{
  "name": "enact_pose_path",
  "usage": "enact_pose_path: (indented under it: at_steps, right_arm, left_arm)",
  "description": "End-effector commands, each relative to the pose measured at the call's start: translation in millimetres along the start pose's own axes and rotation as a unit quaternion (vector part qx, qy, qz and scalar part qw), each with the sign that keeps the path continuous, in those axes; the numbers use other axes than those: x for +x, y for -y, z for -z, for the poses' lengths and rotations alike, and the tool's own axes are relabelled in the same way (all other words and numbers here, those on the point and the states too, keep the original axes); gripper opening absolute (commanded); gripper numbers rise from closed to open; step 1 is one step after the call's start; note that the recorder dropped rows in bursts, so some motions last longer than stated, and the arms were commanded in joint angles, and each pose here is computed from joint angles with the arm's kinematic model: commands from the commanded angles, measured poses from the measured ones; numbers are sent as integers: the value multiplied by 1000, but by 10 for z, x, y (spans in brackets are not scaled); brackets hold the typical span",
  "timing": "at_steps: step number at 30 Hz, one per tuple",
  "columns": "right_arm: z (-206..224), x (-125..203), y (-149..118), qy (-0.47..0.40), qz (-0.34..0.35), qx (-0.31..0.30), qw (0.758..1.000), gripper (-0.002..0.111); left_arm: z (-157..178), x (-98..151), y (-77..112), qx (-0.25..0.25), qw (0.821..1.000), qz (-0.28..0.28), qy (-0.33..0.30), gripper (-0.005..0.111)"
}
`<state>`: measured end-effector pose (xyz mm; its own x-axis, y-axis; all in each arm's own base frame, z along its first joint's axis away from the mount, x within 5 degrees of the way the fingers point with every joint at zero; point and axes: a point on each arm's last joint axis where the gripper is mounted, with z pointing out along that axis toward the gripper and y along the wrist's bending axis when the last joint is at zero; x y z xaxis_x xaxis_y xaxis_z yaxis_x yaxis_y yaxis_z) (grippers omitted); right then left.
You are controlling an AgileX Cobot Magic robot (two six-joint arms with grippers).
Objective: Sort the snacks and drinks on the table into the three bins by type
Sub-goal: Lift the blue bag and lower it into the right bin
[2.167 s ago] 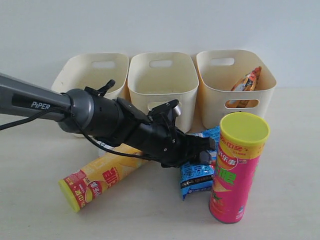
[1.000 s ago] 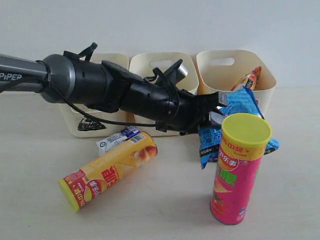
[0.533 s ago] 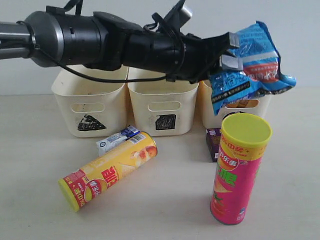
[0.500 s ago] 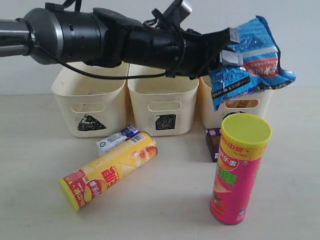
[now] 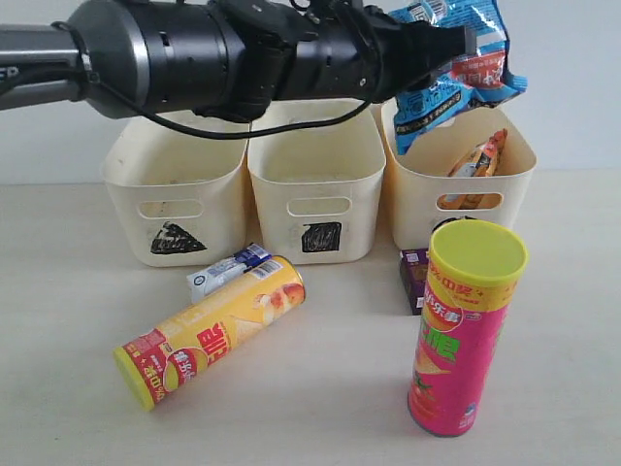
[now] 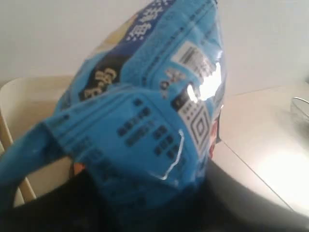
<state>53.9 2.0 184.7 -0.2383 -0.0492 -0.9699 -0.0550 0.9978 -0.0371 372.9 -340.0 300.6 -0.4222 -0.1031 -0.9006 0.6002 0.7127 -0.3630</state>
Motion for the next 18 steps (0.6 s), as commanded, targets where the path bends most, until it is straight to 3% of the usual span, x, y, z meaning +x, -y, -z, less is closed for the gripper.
enact_pose_path:
  at_steps: [1,12,18]
  right_arm:
    - [-1,6,3,4,-2,4,1000,0]
    - [-1,6,3,4,-2,4,1000,0]
    - [-1,6,3,4,-2,4,1000,0]
  left_arm:
    - [-110,25,25,-28,999,-21,31,4]
    - [-546,158,-67,-50,996,-40,65,4]
    - [-774,280,-91,-64,990,-95,82,4]
